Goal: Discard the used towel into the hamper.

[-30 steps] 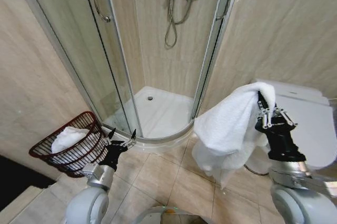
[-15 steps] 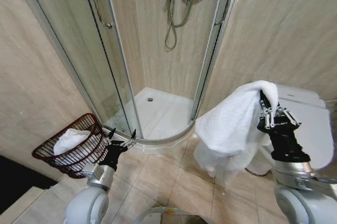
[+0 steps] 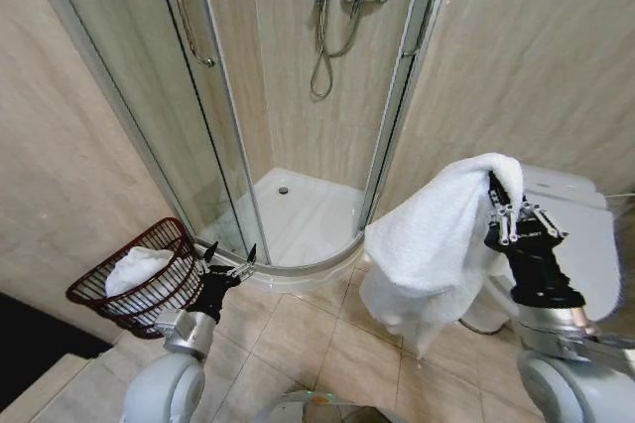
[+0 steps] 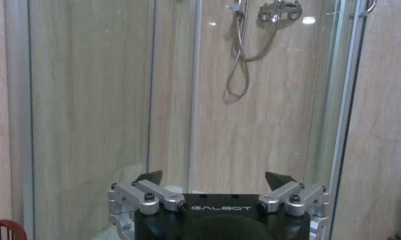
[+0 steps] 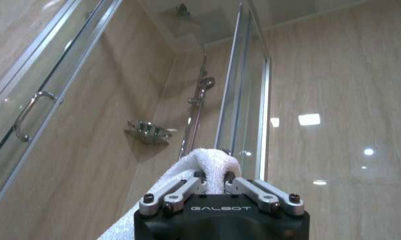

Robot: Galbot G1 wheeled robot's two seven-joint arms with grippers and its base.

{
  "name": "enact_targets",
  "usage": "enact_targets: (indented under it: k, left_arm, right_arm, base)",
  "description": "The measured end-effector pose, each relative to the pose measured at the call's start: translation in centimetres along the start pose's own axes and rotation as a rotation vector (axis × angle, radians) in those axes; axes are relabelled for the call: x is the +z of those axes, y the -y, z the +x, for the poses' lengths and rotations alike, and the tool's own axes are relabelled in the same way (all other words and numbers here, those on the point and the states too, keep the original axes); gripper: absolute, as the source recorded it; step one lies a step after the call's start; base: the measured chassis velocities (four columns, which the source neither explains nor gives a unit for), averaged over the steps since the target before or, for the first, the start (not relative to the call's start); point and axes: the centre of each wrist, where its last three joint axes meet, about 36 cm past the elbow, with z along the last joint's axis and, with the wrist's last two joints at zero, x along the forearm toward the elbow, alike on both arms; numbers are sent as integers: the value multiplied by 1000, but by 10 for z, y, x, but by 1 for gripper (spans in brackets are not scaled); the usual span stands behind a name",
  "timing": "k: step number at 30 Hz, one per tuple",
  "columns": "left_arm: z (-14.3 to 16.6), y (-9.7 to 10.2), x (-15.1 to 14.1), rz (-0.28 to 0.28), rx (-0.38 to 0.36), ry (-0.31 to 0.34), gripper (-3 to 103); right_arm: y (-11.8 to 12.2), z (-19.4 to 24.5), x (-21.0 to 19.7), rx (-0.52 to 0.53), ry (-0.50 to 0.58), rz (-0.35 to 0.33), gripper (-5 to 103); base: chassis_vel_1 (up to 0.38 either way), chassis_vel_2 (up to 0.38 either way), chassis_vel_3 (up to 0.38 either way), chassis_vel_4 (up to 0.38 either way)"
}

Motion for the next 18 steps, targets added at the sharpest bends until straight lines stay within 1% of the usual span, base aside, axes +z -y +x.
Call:
enact_targets:
  k: [10,18]
  left_arm:
    - [0,0,0,0,0,0,100]
    - [0,0,0,0,0,0,100]
  right_arm:
    - [1,1,0,3,-6,2,8]
    - [0,2,0,-5,-5,-8,8]
  base:
    - [0,0,0,0]
    - [0,0,0,0]
